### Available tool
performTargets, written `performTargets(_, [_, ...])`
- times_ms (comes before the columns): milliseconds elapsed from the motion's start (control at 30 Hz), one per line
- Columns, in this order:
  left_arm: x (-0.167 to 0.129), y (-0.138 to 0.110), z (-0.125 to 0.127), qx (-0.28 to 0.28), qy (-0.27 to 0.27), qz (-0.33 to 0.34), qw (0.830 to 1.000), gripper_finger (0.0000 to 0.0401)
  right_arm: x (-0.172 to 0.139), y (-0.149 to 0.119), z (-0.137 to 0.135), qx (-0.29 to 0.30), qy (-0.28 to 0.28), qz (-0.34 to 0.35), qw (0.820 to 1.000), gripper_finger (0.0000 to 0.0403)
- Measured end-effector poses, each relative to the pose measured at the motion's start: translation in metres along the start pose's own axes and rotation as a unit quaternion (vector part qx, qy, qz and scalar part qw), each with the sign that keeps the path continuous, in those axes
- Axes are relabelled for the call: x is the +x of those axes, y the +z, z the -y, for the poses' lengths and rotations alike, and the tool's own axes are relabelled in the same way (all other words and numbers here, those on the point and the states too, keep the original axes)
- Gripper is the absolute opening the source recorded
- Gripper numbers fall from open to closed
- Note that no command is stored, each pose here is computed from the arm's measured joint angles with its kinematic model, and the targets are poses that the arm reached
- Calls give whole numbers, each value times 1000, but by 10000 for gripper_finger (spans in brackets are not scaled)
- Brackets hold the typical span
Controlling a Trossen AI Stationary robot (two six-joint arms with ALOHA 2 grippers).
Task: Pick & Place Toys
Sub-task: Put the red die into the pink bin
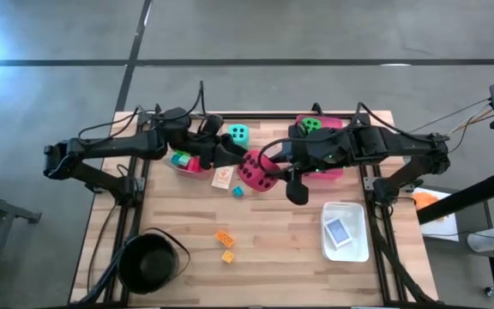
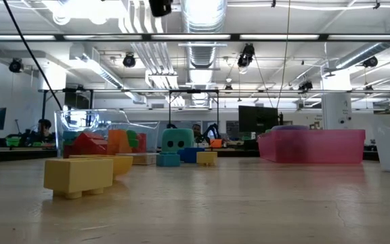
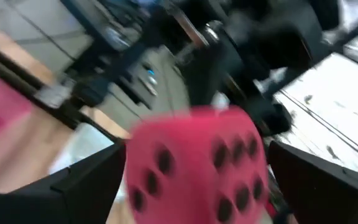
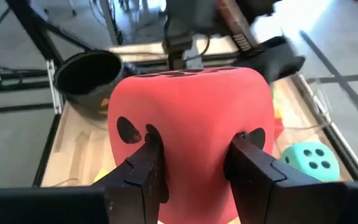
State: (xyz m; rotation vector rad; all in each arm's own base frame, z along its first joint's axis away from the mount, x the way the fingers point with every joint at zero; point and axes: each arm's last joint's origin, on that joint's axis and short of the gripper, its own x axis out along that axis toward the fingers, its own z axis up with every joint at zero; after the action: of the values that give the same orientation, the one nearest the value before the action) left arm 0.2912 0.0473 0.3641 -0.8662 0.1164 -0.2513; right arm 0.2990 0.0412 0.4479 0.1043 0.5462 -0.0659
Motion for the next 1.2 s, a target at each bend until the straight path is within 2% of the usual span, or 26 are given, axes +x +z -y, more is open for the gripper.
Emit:
performTargets(167, [-1, 2, -6, -2, 38, 24, 999, 378, -1, -2, 0, 6, 5, -8, 1000, 126])
performTargets(533, [-10, 2, -13, -25, 83, 11, 996, 373, -2, -10, 6, 36, -18, -54, 998, 120])
performTargets(900, [-28, -2, -4, -31, 107, -11, 994, 373, -12, -22, 43, 59, -111, -125, 984, 116])
performTargets(1200, [-46, -5, 6, -13, 135, -14, 991, 373, -29, -38, 81, 92, -201, -209, 953, 116])
